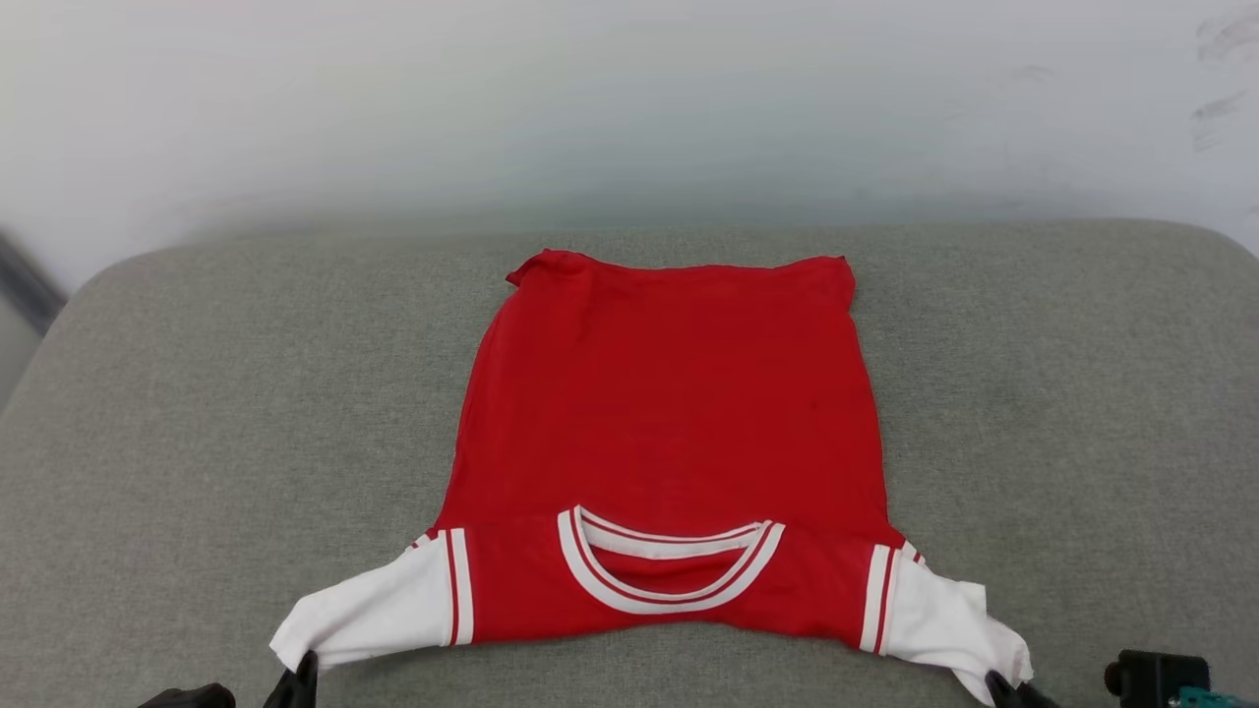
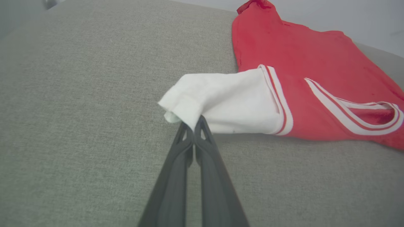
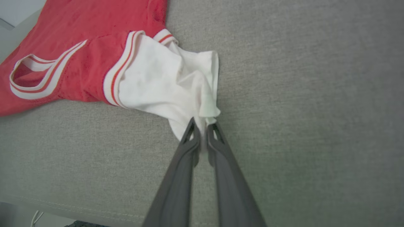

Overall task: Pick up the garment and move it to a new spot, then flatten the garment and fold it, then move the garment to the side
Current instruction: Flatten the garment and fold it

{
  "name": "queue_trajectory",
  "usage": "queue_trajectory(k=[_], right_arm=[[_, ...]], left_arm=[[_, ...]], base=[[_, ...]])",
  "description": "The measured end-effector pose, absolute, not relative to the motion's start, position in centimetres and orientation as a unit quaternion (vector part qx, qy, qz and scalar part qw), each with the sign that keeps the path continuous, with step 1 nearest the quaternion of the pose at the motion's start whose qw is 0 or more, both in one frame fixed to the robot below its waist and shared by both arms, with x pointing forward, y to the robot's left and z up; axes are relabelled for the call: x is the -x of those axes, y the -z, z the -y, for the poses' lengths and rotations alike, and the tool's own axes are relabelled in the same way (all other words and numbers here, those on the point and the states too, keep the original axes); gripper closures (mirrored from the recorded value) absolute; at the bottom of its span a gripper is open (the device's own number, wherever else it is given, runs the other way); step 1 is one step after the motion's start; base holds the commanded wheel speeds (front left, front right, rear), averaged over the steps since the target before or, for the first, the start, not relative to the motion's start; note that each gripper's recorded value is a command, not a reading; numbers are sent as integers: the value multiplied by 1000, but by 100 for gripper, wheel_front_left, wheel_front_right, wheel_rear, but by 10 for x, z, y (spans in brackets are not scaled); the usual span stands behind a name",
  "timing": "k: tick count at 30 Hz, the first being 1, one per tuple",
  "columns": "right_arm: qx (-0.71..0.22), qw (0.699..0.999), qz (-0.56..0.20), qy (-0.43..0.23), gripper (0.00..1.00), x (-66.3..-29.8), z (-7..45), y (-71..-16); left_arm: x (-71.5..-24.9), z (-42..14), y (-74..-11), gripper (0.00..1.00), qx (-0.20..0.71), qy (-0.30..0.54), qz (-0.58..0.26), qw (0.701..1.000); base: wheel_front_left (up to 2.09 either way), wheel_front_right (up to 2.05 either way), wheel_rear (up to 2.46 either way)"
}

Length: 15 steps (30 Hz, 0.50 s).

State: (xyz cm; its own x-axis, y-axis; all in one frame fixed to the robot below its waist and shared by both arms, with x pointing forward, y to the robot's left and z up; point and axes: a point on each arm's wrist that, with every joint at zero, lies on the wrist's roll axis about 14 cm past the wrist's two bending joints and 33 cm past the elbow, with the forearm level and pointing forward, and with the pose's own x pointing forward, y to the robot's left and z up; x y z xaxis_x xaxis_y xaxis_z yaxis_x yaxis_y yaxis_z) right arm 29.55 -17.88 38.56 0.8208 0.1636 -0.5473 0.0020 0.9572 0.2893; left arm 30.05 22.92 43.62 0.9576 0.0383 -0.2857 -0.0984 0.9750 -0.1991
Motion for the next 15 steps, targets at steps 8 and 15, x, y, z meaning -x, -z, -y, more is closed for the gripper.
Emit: queue_trajectory(k=[8,15], right_arm=[[-140,973,-178,-37,0,-355,188,-444],[-133,980,-144,-38,0,-450,201,-484]], left_arm=[[-312,-226,-455,100,98,-33,-109,989],[-336,-217,-480,100,111,-24,-60,992]], base=[[0,0,0],[0,0,0]])
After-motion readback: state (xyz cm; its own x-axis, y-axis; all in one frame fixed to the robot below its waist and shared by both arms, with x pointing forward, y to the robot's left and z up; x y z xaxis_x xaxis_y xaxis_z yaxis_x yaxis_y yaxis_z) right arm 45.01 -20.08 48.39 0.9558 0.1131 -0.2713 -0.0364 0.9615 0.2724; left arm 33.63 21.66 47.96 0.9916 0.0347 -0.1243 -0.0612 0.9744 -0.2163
